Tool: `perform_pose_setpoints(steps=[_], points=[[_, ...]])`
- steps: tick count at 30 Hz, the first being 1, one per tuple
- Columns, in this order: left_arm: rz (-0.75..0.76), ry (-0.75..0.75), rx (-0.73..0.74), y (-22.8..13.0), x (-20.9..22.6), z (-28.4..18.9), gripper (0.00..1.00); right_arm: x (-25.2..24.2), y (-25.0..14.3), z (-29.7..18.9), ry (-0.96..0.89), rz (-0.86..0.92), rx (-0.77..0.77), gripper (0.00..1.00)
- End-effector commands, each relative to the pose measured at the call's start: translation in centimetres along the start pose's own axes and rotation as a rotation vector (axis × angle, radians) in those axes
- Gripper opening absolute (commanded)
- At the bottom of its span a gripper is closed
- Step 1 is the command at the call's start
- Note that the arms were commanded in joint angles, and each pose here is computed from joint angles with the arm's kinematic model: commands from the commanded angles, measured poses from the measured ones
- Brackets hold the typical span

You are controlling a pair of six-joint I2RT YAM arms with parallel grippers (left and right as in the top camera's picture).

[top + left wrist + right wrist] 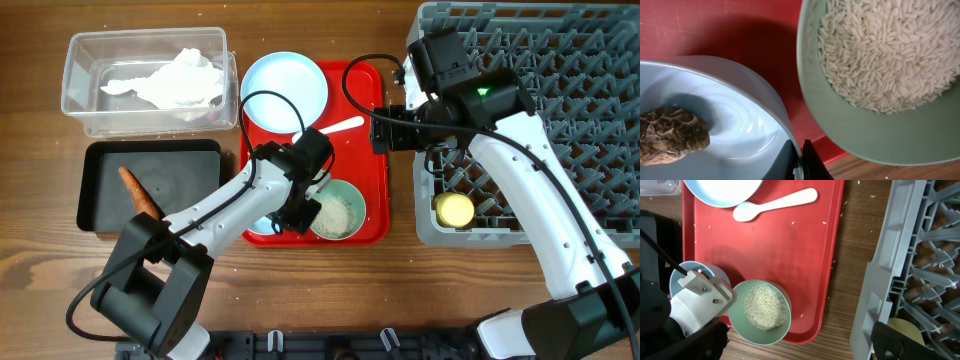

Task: Sort waste into correct bins and load items into the dishwasher rack
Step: 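Grasp the small blue bowl and tip its food onto the black tray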

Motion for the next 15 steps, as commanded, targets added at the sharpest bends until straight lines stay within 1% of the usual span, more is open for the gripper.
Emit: perform_pose_setpoints(steps=[1,3,6,8,10,11,15], points=[[-0.062,0.017,-0.007,0.4,0.9,-0.3,0.04,0.0,0.2,0.1,-0.010,-0.022,0.000,0.94],[-0.139,0.011,-0.033,1.4,1.5,-2.3,0.04,0.0,0.1,0.1,-0.011,-0.021,0.004,0.94],[-0.271,0.003,-0.118,3.3,3.1,-6.6,0.04,0.0,0.1,0.1,-0.011,-0.021,0.004,0.94],[-0.359,-0.004,-0.177,4.0,4.7,-9.3,0.04,0.0,0.1,0.1,-0.011,-0.021,0.004,0.94],[-0.452,-0.064,-0.229,3.8,6.8,-11.3,0.04,0.0,0.2,0.1,-0.011,-0.021,0.003,0.95],[-0.486,-0.089,-0.237,3.5,7.6,-11.6,0.04,0.0,0.2,0.1,-0.011,-0.021,0.003,0.95],[-0.721,-0.213,-0.247,0.8,13.5,-11.9,0.04,0.0,0.2,0.1,-0.011,-0.022,0.002,0.95]])
Point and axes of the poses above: each gripper's point midway between its finger pads, its own z axis out along the fingers, its own x axis along the line the jaws close on, y = z × x, the point moved 2 cm from there along -z, back along the fingers, and after that the axes turned 2 degrees about z, right-handed, at the moved point
